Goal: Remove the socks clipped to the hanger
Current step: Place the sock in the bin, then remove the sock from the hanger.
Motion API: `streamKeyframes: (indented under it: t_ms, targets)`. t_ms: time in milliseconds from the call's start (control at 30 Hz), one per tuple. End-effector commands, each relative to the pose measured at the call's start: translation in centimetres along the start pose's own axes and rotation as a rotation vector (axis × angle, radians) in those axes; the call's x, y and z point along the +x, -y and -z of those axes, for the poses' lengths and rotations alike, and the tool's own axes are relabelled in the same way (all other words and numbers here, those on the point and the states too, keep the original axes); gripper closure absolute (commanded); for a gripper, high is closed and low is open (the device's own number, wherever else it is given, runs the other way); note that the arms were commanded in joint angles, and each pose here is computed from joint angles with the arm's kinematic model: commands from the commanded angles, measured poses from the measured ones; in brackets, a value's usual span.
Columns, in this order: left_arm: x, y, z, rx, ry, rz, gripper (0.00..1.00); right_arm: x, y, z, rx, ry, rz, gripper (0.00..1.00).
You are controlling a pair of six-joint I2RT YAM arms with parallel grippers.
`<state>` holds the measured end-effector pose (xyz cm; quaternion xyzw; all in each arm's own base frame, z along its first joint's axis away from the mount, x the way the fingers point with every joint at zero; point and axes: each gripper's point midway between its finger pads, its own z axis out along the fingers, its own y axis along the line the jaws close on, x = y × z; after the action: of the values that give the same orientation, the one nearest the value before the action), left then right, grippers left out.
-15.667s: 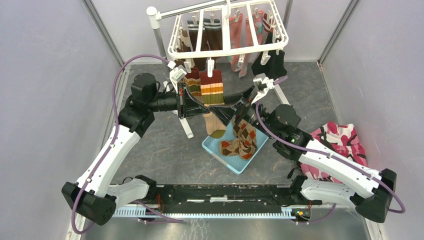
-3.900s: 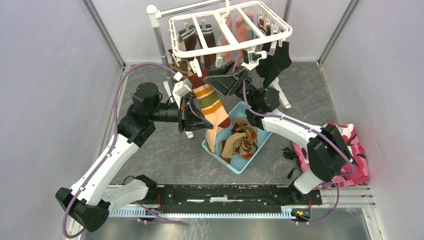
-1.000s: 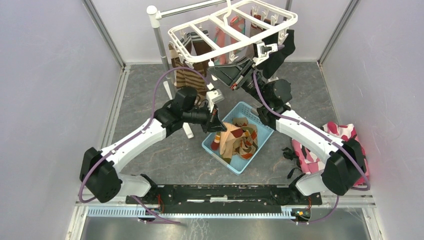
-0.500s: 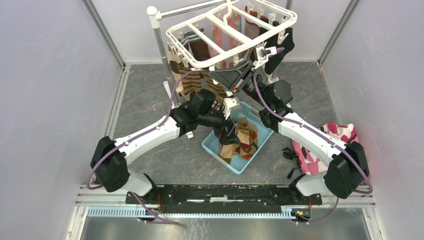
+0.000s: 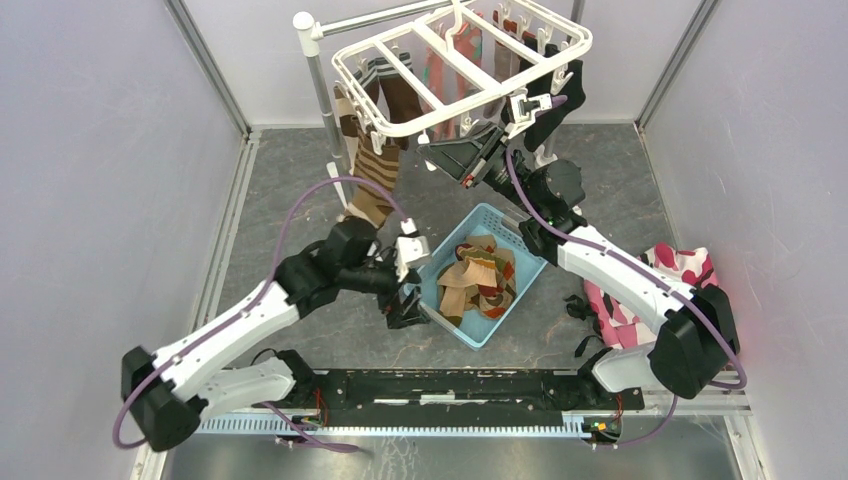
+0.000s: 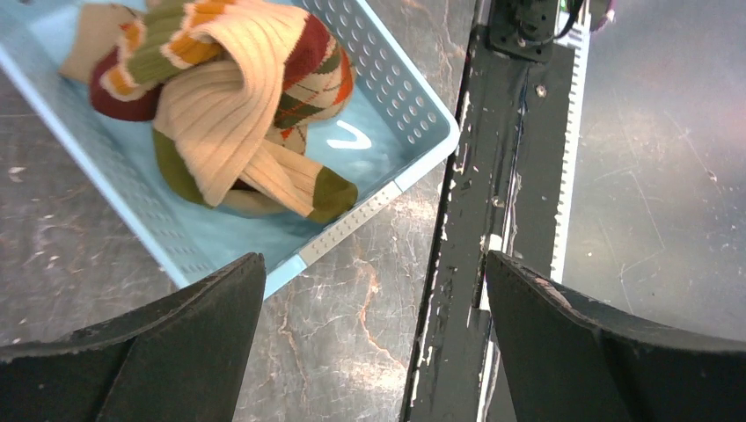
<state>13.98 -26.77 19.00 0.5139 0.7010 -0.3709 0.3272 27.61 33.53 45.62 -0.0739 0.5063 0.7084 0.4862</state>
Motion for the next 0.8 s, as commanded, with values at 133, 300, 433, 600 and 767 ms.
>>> streamKeyframes:
  t_ms: [133,300,433,600,767]
  targets:
    - [-1.2,-0.5,5.0,-0.100,0.148,-0.006,0.00,-0.7,-2.7,0.8,-0.051,-0.008,0.049,1.00]
    - [-3.7,-1.4,7.8,-0.157,0.281,-0.014,0.00,-0.6,-3.1,1.0,-0.052,-0.018,0.057,1.00]
    - [-7.6,-4.9,10.8,-0.329,0.401,-0.008,0.00,-0.4,-3.3,1.3,-0.055,-0.026,0.060,1.00]
    - [-11.4,-8.8,13.5,-0.417,0.507,0.004,0.00,-0.2,-3.8,1.6,-0.066,-0.037,0.056,1.00]
    - [-14.2,-10.7,13.7,-0.276,0.540,0.023,0.00,0.0,-4.1,1.8,-0.077,-0.051,0.050,1.00]
